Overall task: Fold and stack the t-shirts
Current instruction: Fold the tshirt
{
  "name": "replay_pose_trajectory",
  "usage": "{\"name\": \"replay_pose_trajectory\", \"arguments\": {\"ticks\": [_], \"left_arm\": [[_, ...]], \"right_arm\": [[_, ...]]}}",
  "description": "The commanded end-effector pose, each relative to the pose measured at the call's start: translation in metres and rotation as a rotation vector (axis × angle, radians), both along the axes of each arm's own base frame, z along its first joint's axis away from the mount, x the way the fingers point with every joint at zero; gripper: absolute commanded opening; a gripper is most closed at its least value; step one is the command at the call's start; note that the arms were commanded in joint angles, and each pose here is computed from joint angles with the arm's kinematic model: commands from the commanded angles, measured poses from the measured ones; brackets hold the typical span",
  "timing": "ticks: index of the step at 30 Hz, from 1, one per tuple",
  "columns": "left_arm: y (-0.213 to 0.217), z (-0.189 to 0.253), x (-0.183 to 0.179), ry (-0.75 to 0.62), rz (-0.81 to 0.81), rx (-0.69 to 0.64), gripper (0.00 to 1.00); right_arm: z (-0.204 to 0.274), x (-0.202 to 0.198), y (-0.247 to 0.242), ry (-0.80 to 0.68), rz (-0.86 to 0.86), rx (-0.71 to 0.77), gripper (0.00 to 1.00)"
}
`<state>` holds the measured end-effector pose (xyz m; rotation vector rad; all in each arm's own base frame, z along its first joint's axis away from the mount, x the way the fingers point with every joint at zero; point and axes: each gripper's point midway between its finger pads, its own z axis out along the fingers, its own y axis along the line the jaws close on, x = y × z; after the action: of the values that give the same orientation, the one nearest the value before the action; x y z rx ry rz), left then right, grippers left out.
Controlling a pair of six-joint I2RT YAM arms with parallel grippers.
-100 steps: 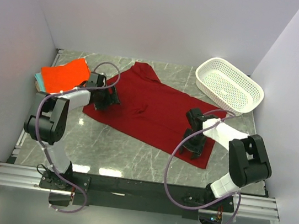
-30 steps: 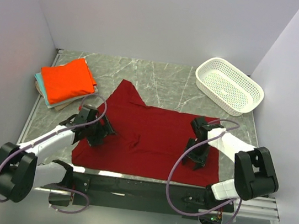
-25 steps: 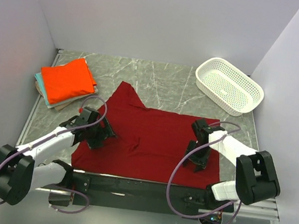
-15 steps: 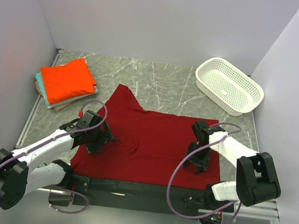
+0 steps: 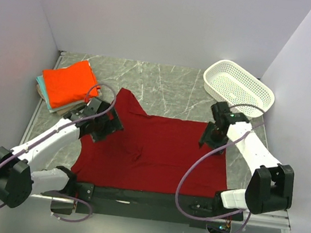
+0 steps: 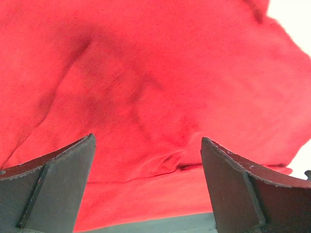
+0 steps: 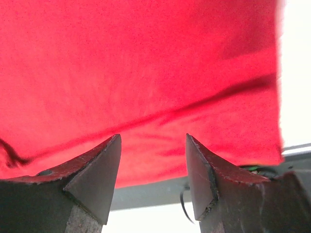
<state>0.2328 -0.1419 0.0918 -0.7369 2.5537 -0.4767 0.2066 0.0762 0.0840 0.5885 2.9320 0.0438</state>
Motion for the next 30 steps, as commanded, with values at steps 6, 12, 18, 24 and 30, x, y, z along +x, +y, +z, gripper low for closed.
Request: {"name": "replay_pose_trajectory", "arguments": {"ticks": [6, 12, 18, 24, 30], "left_arm": [[-0.009, 0.041, 0.045, -0.142, -0.073, 0.0, 0.95], [0.005, 0.063, 0.063, -0.21, -0.048, 0.008, 0.95], [0.017, 0.075, 0.072, -0.247, -0.03, 0.003, 0.96], [0.02, 0.076, 0.077, -0.247, -0.021, -0.001, 0.96], [0.024, 0.072, 0.076, -0.238, -0.011, 0.003, 0.96]], "right_arm": [[0.041, 0.096, -0.066, -0.332, -0.075, -0.175, 0.58], [0.035, 0.148, -0.107, -0.441, -0.182, -0.288, 0.47], [0.01, 0.176, -0.13, -0.459, -0.222, -0.318, 0.42], [-0.014, 0.199, -0.129, -0.447, -0.208, -0.273, 0.4], [-0.034, 0.206, -0.121, -0.425, -0.19, -0.228, 0.4]]}}
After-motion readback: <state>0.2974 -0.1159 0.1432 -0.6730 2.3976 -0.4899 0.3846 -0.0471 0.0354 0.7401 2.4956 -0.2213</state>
